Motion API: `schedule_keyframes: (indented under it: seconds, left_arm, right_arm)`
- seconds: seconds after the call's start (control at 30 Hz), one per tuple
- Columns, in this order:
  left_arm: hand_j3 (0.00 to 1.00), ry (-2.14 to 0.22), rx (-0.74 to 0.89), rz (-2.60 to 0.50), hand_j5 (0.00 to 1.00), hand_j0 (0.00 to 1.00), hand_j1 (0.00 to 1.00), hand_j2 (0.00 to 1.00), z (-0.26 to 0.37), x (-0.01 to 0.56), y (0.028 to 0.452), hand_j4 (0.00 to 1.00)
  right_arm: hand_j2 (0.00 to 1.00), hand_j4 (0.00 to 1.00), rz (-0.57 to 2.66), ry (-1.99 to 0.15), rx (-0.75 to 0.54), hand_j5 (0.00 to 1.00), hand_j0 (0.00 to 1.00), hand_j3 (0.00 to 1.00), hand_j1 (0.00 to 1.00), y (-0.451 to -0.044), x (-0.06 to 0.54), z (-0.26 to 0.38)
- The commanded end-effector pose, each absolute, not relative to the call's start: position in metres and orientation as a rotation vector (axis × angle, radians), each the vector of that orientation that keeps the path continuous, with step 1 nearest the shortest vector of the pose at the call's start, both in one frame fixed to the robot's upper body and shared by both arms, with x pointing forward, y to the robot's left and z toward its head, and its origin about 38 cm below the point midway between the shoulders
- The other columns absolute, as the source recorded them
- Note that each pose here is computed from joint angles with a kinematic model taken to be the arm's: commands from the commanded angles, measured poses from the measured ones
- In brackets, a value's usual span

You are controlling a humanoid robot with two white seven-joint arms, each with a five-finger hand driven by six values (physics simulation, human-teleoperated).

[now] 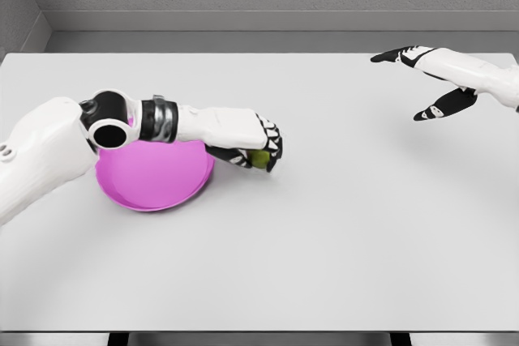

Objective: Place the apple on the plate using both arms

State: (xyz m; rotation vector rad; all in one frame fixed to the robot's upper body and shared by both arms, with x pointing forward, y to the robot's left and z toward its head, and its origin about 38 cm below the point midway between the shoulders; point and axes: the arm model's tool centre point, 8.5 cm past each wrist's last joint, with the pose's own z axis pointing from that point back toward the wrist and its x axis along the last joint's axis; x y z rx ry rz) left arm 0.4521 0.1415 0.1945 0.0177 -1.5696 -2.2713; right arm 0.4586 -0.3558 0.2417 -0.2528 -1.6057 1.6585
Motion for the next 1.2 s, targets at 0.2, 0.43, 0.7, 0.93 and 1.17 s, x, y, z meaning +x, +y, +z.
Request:
schedule_keyframes:
  seconds: [0.2,0.43,0.7,0.93,1.17]
  left_arm:
    - [0.42,-1.439,0.213,-2.082,0.42,0.42,0.42,0.42,0.218,0.462,0.274,0.42]
    - [0.6,-1.398,0.2,-2.073,0.6,0.6,0.6,0.6,0.205,0.456,0.286,0.6]
    - [1.0,-1.437,0.268,-1.98,1.0,1.0,1.0,1.0,0.223,0.465,0.309,1.0]
    - [1.0,-1.305,0.471,-1.499,1.0,1.0,1.0,1.0,0.219,0.495,0.452,1.0]
    - [1.0,-1.309,0.446,-1.51,1.0,1.0,1.0,1.0,0.211,0.497,0.441,1.0]
  right_arm:
    - [1.0,1.0,1.651,-1.612,-0.253,1.0,1.0,1.0,1.0,-0.356,0.459,0.244]
    - [1.0,1.0,1.651,-1.613,-0.25,1.0,1.0,1.0,1.0,-0.355,0.459,0.243]
    - [1.0,1.0,1.65,-1.608,-0.252,1.0,1.0,1.0,1.0,-0.357,0.459,0.243]
    - [1.0,1.0,1.651,-1.606,-0.248,1.0,1.0,1.0,1.0,-0.357,0.458,0.241]
    - [1.0,1.0,1.65,-1.605,-0.248,1.0,1.0,1.0,1.0,-0.357,0.458,0.241]
